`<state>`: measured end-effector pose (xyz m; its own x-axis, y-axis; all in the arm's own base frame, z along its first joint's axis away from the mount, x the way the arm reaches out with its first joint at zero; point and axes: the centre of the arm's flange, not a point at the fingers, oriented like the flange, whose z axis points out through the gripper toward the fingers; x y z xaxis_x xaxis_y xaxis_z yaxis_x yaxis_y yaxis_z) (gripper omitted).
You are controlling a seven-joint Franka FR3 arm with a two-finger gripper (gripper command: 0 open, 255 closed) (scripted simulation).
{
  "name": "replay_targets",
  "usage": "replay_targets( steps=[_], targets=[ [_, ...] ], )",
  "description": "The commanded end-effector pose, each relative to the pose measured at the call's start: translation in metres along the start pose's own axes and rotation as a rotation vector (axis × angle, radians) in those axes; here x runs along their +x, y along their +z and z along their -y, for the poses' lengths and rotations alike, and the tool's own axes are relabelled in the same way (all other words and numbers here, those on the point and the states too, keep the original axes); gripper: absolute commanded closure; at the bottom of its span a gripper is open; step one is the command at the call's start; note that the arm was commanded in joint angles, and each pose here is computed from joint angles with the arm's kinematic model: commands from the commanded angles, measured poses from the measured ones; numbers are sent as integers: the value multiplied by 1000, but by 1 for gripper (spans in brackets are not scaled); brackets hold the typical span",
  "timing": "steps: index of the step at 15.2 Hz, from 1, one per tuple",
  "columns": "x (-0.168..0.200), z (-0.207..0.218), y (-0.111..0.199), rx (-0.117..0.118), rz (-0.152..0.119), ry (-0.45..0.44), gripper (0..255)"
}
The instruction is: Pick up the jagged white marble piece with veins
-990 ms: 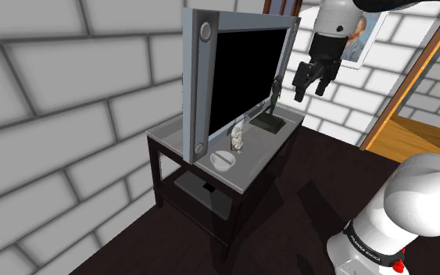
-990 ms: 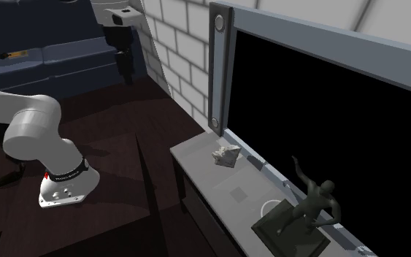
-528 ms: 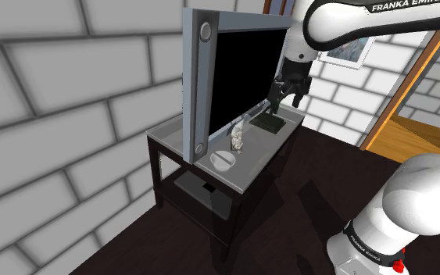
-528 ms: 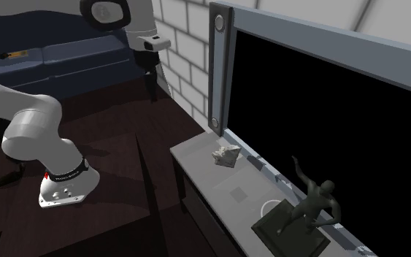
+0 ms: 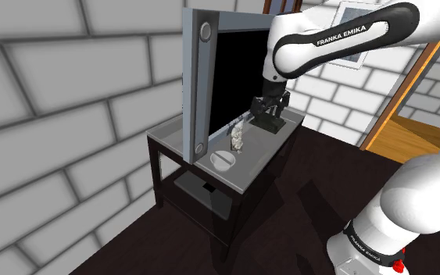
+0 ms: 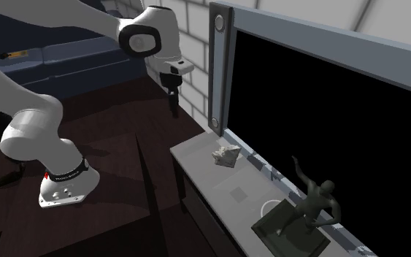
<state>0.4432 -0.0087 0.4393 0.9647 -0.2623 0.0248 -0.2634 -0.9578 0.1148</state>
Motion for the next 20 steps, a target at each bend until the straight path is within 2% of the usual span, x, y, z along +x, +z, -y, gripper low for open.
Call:
replay_targets(
  steps=[1,20],
  targets=[
    [19,7,21,-7,-3,14,0],
    [183,13,204,-75,-11,143,0]
  ],
)
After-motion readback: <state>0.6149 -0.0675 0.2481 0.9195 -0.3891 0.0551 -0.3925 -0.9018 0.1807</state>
